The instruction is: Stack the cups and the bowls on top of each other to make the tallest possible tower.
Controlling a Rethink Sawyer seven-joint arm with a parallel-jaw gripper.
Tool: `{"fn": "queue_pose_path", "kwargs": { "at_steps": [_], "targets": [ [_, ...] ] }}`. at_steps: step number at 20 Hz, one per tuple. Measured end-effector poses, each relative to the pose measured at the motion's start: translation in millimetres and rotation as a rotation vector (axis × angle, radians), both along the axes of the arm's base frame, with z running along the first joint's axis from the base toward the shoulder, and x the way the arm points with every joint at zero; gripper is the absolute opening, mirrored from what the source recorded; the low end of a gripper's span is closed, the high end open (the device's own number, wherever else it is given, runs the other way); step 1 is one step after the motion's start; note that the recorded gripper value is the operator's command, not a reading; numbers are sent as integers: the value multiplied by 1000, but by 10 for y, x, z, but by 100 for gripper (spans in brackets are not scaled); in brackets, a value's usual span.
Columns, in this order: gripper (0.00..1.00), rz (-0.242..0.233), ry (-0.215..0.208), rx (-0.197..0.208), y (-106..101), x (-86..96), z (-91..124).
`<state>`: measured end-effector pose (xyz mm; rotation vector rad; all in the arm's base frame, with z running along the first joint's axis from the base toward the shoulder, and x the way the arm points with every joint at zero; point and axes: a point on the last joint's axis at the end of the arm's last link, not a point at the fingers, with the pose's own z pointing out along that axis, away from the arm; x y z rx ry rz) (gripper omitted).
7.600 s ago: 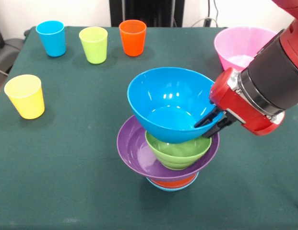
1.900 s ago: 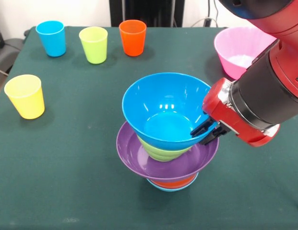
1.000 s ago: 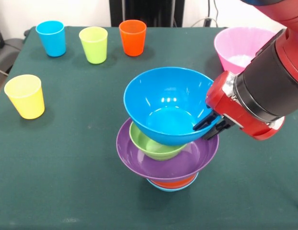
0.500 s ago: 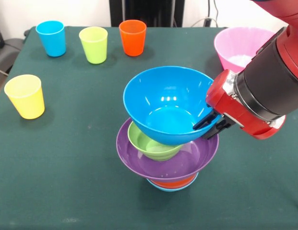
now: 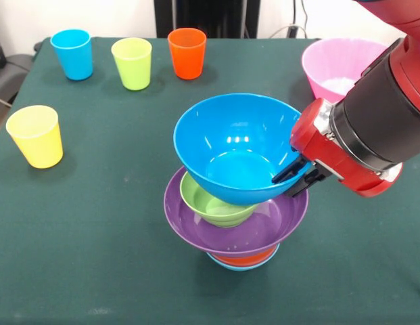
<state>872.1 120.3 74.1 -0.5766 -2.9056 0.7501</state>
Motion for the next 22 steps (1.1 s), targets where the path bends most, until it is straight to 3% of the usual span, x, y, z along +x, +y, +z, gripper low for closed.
{"fn": "queue_pose_path", "kwargs": {
  "at_steps": [22],
  "targets": [
    [0,-2,1,-6,-67,-3,53]
  ]
}}
